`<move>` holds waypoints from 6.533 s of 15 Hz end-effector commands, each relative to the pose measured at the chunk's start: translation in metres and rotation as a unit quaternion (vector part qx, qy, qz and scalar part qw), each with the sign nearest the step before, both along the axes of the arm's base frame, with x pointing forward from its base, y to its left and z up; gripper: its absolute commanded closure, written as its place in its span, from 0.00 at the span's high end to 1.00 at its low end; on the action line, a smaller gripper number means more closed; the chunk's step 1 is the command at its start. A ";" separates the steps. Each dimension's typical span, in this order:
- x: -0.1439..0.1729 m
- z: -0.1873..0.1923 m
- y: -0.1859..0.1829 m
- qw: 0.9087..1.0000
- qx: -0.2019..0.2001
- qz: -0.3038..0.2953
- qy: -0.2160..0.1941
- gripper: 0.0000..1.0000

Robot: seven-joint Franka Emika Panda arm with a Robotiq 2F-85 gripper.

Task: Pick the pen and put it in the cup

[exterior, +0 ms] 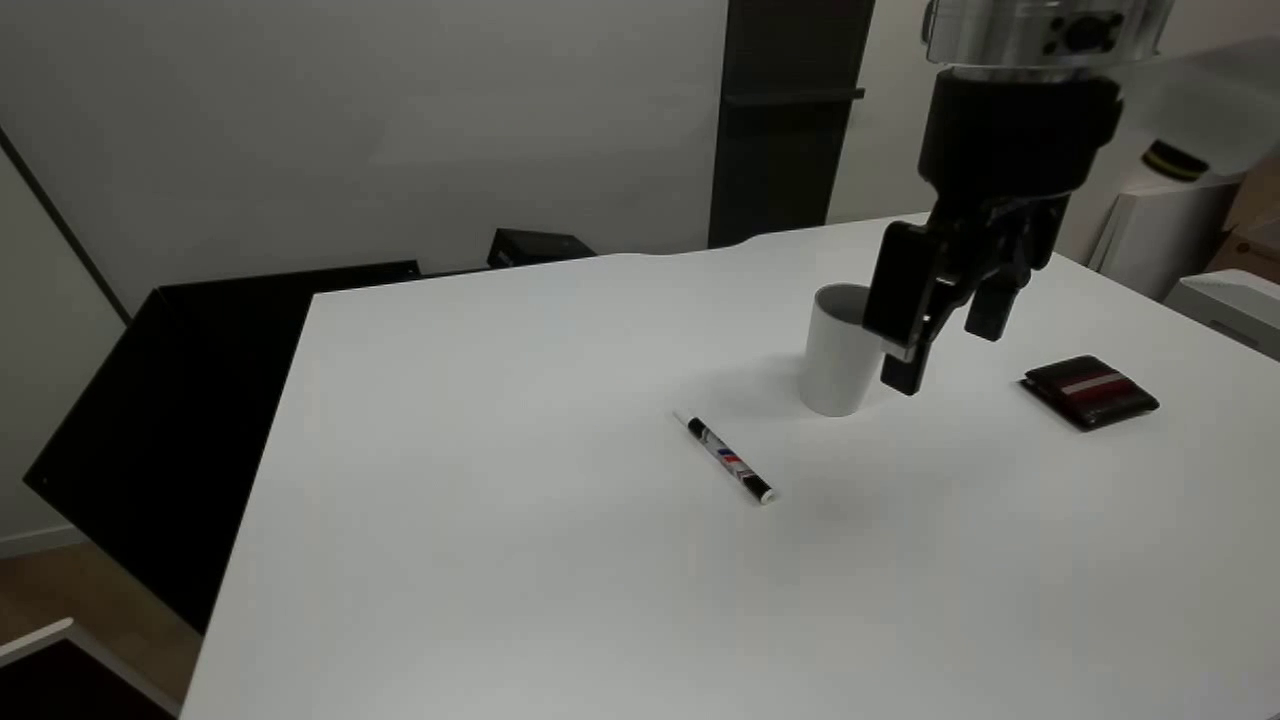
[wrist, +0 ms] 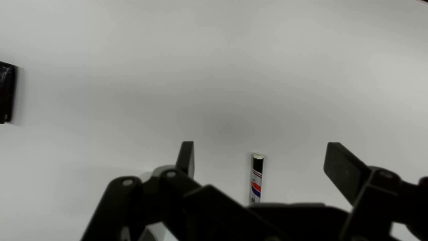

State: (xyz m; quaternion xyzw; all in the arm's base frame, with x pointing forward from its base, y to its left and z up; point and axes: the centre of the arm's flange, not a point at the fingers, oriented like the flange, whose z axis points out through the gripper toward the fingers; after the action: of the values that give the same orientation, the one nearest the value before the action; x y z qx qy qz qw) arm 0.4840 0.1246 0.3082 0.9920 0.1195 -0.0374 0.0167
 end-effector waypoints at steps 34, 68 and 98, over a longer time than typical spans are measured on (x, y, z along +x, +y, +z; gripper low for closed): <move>0.104 -0.195 0.046 0.998 -0.041 -0.053 0.021 1.00; 0.122 -0.174 0.035 0.995 -0.020 -0.100 0.005 0.07; 0.166 0.071 -0.205 0.833 0.187 -0.495 0.161 0.07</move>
State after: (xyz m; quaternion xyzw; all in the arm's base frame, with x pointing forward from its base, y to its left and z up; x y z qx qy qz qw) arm 0.6507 -0.0537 0.3718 0.9149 -0.3307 -0.1474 -0.1786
